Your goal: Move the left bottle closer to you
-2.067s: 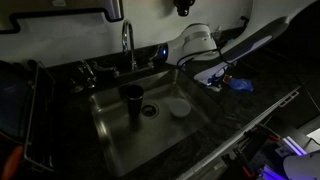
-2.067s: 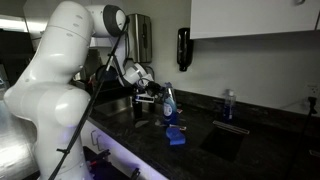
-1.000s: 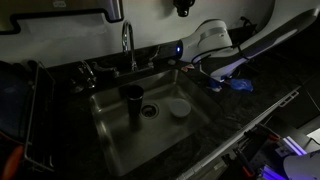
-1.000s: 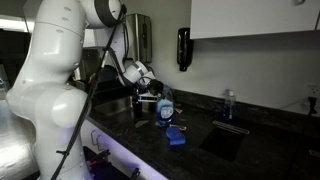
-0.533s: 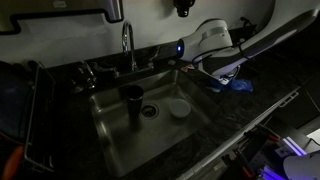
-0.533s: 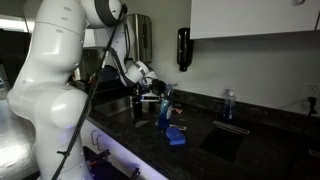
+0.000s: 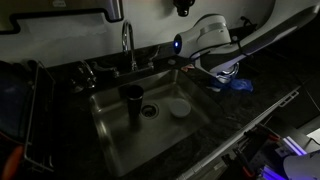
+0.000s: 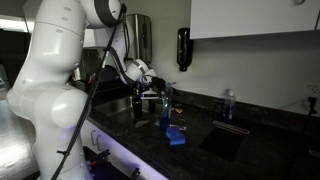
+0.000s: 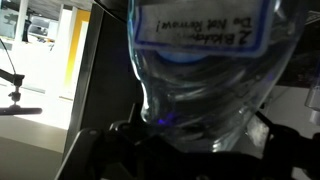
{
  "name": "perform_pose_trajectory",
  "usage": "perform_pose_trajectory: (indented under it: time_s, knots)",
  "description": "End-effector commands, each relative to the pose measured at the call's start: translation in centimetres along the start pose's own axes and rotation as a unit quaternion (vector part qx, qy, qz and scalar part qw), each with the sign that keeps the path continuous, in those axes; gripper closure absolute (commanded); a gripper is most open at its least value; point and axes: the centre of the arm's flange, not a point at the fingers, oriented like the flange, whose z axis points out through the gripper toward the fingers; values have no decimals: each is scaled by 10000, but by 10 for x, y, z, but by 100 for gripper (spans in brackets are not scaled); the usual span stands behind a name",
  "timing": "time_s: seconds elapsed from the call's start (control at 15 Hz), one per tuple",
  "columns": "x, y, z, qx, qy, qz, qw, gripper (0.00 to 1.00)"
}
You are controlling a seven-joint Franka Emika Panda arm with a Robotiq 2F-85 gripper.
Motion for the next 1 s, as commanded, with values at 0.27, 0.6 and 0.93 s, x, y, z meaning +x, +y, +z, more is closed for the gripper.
perform_pose_trajectory:
  time_s: [0.27, 0.6, 0.93]
  knots:
    - [20, 1, -41, 414, -101, -8, 9991, 0]
    - [26, 9, -48, 380, -135, 8, 9992, 0]
    - [33, 18, -57, 448, -255, 45, 9987, 0]
